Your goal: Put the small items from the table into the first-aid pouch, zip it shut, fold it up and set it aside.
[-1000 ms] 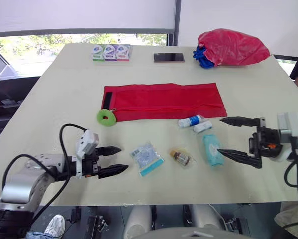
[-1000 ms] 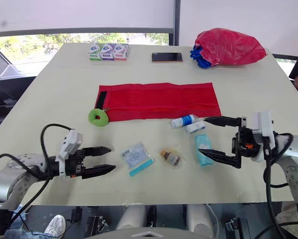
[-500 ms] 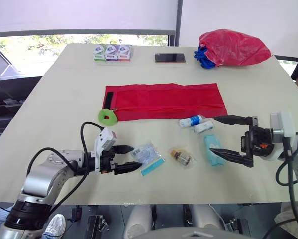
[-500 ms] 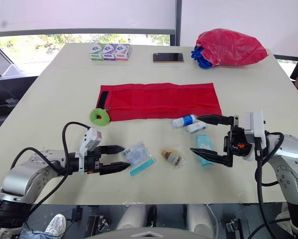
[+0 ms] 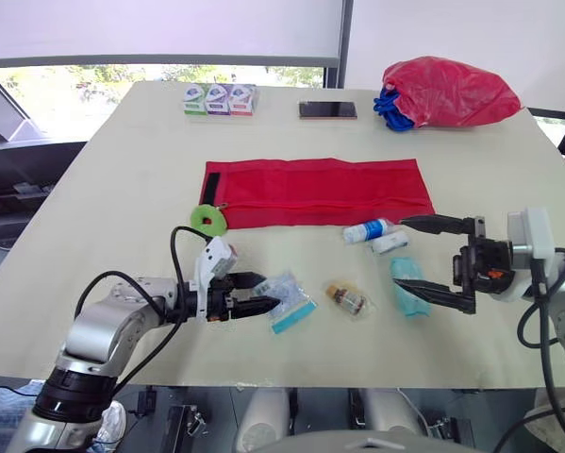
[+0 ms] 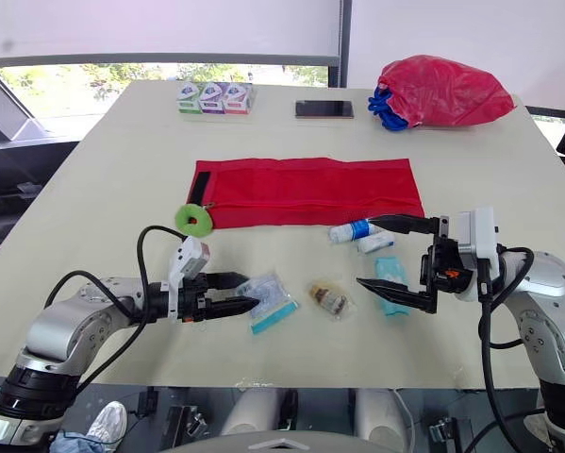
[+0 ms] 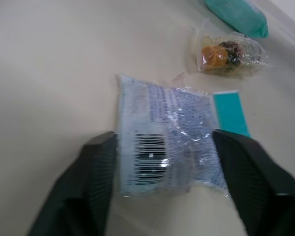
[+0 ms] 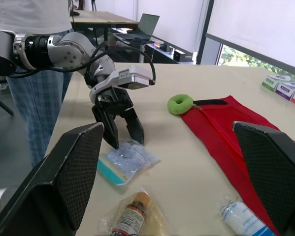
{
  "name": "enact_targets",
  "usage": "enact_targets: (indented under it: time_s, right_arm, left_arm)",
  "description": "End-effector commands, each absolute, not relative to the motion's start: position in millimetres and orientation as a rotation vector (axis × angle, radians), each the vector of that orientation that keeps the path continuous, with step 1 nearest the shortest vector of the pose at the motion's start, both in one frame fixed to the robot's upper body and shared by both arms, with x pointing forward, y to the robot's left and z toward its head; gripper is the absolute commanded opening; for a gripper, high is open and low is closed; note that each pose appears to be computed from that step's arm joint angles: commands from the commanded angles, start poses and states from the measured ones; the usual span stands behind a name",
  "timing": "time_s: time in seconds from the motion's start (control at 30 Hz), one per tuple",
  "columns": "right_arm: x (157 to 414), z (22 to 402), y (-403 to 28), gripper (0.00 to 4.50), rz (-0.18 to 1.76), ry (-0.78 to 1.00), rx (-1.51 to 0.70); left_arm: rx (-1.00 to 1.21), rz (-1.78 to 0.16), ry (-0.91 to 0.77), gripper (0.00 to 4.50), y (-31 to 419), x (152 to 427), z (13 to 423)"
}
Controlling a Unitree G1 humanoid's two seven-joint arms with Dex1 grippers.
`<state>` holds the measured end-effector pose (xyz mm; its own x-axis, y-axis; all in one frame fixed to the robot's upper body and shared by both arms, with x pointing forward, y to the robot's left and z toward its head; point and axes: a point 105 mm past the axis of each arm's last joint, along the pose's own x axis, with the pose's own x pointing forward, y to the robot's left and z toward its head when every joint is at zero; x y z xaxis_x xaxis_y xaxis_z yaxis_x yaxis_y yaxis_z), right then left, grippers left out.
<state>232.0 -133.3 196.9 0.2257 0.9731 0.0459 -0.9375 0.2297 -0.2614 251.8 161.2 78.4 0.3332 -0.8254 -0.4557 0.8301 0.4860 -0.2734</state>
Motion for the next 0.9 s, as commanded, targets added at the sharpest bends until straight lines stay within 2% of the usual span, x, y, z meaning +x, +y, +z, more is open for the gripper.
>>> enact_targets:
  time_s: [0.03,0.1,0.13,0.17,0.37,0.77,0.9]
  right_arm:
    - [231,206,-131,4.5,1.332,-0.264,-0.213]
    - [231,205,-129,4.5,1.334,-0.268,-0.211]
    - [231,205,-128,4.5,1.334,-0.269,-0.21]
    - [231,205,-128,4.5,1.335,-0.27,-0.209]
    - [232,205,-118,4.5,1.336,-0.267,-0.165]
    - [246,195,-85,4.5,1.268,-0.073,-0.057]
    - [251,188,-76,4.5,1.272,0.113,0.006]
  left_arm:
    - [-0.007,-1.102,0.643,1.41,161,245,68]
    - [-0.009,-1.097,0.637,0.49,162,246,68]
    - [-0.011,-1.095,0.635,0.16,162,247,69]
    - [-0.017,-1.094,0.63,0.05,163,248,70]
    - [-0.072,-1.102,0.568,0.05,167,256,89]
    - [-0.141,-1.224,0.346,0.05,160,267,150]
    - [-0.112,-1.265,0.305,0.05,152,267,166]
